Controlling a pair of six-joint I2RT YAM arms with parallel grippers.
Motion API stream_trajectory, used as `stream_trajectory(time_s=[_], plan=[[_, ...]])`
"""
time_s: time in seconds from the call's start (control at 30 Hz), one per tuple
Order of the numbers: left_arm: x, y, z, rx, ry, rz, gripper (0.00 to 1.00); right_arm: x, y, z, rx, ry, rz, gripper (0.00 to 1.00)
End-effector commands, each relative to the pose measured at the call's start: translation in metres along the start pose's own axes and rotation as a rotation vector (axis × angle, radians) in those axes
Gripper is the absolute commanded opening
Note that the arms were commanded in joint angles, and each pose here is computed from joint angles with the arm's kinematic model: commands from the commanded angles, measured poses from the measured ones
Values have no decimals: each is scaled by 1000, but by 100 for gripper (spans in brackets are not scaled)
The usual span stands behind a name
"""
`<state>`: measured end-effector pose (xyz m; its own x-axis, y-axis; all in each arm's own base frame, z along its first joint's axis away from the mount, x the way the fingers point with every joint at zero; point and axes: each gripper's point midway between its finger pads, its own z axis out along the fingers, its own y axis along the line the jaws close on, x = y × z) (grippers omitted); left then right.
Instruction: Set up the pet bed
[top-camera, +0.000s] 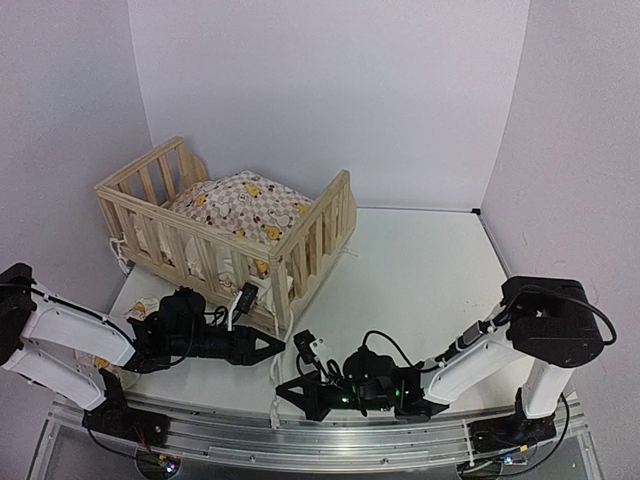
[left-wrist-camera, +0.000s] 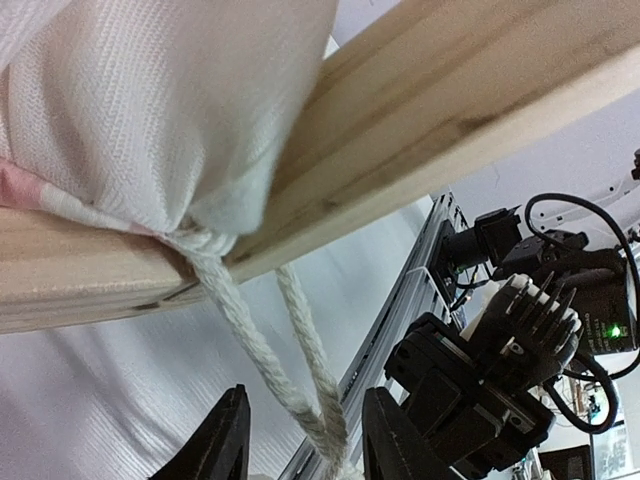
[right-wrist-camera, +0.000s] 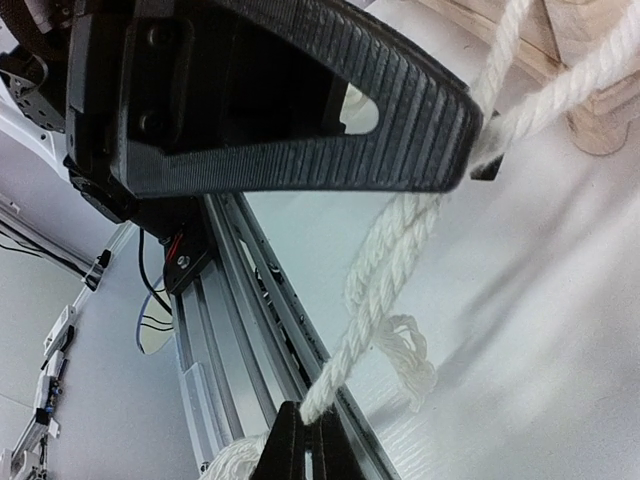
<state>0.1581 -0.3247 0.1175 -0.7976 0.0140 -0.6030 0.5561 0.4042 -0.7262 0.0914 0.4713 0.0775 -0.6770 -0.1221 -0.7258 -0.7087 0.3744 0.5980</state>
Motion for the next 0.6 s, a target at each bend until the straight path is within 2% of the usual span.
stream_trajectory(time_s=[0.0,0.17,0.33,0.47,0.57], plan=[[-42,21,-13,-124,-186,-136,45,-1,-4,1,1,-24,18,0],[-40,34,-25,-222,-185,-216,48,-6,-5,4,4,-37,6,0],[-41,39,-37,-275,-205,-194,49,-9,-5,13,-11,-36,13,0],[-43,26,-42,-220,-210,-23,47,-10,-7,19,-22,-27,33,0],[-38,0,-53,-129,-170,206,49,-12,-9,20,-25,-25,38,0]])
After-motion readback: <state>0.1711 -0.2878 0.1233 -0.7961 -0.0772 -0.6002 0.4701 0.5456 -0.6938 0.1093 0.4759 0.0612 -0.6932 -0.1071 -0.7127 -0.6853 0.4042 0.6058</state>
